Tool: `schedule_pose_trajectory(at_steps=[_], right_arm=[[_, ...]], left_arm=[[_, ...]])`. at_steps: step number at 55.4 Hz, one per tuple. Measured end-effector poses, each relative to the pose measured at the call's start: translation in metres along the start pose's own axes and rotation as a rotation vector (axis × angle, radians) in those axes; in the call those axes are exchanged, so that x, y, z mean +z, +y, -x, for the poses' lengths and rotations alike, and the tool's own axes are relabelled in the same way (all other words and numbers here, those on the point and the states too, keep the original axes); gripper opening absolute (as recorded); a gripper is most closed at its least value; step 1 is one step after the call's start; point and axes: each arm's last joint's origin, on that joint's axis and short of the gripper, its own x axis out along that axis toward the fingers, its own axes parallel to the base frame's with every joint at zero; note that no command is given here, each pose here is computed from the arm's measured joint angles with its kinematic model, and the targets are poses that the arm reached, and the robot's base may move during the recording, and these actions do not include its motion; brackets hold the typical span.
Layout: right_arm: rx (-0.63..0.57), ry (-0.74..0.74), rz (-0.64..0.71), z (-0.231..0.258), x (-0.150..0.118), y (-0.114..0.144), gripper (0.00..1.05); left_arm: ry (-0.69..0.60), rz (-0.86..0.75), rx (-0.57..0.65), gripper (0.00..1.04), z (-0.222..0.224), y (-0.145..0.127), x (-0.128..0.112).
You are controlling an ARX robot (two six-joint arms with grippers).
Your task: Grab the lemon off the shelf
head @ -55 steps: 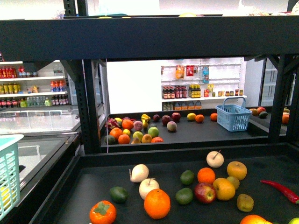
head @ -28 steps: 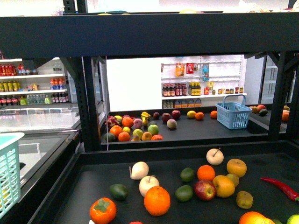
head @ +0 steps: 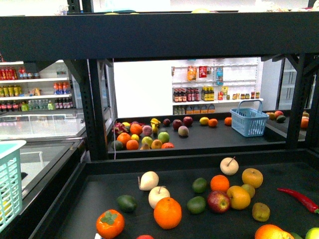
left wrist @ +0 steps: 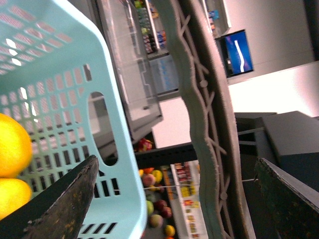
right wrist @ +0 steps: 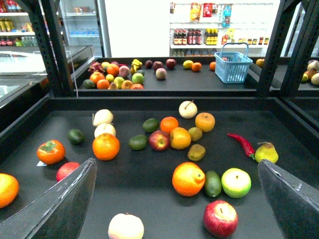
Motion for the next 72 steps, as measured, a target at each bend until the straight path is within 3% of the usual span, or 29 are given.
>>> schedule_pose_trajectory(at_steps=[12, 18, 26, 34, 40, 51, 72], right_arm=[[0.0, 0.0, 0.0, 0.0, 0.0, 0.0, 0.97], [0.0, 0.0, 0.0, 0.0, 0.0, 0.0, 0.97], [0.0, 0.0, 0.0, 0.0, 0.0, 0.0, 0.97], [0.0, 0.0, 0.0, 0.0, 0.0, 0.0, 0.97], [0.002, 0.0, 0.0, 0.0, 0.0, 0.0, 0.97], [0.001, 0.0, 0.0, 0.0, 0.0, 0.0, 0.97], [0.0, 0.0, 0.0, 0.0, 0.0, 0.0, 0.97]], left_arm=[[0.018, -0.498, 0.105, 0.97, 0.043, -0.045, 0.006], [0.032, -0.725, 0.069, 0.97, 0.085, -0.064, 0.008], [0.029, -0.861, -0.003, 0.97, 0.147, -0.08, 0.013], [0.261, -1.055, -0.297, 0.74, 0.203, -0.07, 0.007], [0.324, -1.128, -0.373, 0.55, 0.245, -0.049, -0.005], [0.262, -1.147, -0.406, 0.04, 0.281, -0.012, -0.002], [0.268, -1.153, -0.404, 0.03, 0.281, 0.017, -0.014]])
